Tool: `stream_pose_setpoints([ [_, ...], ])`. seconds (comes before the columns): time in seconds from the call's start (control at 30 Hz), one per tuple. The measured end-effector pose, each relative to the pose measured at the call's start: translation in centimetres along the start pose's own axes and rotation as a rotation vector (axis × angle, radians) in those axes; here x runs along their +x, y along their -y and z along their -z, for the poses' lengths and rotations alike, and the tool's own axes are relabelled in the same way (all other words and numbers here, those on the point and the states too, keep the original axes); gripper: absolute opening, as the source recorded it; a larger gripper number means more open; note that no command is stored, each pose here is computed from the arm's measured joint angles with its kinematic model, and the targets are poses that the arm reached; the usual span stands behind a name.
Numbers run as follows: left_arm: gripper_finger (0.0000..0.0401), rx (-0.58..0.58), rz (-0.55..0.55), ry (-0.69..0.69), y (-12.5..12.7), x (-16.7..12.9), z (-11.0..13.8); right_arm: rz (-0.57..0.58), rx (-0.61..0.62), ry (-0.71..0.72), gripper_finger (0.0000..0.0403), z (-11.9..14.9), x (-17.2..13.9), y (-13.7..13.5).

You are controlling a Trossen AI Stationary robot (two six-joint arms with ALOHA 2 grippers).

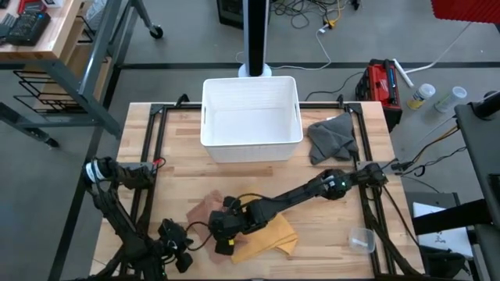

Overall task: Fold towel
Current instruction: Fold the brown squared towel

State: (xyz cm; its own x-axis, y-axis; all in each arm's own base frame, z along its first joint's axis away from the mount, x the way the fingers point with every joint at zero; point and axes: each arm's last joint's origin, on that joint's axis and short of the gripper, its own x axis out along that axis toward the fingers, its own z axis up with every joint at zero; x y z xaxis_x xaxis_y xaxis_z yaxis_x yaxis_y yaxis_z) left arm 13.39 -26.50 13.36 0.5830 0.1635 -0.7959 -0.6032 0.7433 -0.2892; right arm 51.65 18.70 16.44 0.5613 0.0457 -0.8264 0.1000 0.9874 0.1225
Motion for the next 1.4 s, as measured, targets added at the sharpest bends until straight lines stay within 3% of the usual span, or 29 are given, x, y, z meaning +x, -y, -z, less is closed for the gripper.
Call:
stream_pose_setpoints([
  [0.4,0.0000,-0.004,-0.001,0.001,0.0,0.0,0.0,-0.082,-0.003,-0.031,0.0245,-0.1,-0.4,-0.3],
  [0.6,0.0000,-0.003,-0.003,0.002,-0.1,0.1,0.0,-0.366,-0.057,0.049,0.0287,-1.3,-1.3,-2.3],
  [0.7,0.0000,-0.007,0.000,0.001,0.0,0.1,0.0,-0.386,-0.083,0.059,0.0290,-1.3,-1.5,-2.6],
  [0.83,0.0000,-0.009,0.002,0.000,0.0,0.1,0.0,-0.313,-0.101,0.024,0.0278,-1.5,-2.3,-1.5],
  [1.13,0.0000,-0.010,0.005,-0.001,-0.1,0.1,0.1,0.392,-0.210,0.055,0.0226,-1.3,-6.9,1.2],
  [1.3,0.0000,-0.004,0.003,0.000,-0.1,0.1,0.1,0.407,-0.210,-0.054,0.0187,0.5,-4.3,2.3],
  [1.4,0.0000,-0.001,0.003,0.003,-0.1,0.1,0.1,0.243,-0.204,-0.093,0.0166,2.0,-1.7,1.8],
])
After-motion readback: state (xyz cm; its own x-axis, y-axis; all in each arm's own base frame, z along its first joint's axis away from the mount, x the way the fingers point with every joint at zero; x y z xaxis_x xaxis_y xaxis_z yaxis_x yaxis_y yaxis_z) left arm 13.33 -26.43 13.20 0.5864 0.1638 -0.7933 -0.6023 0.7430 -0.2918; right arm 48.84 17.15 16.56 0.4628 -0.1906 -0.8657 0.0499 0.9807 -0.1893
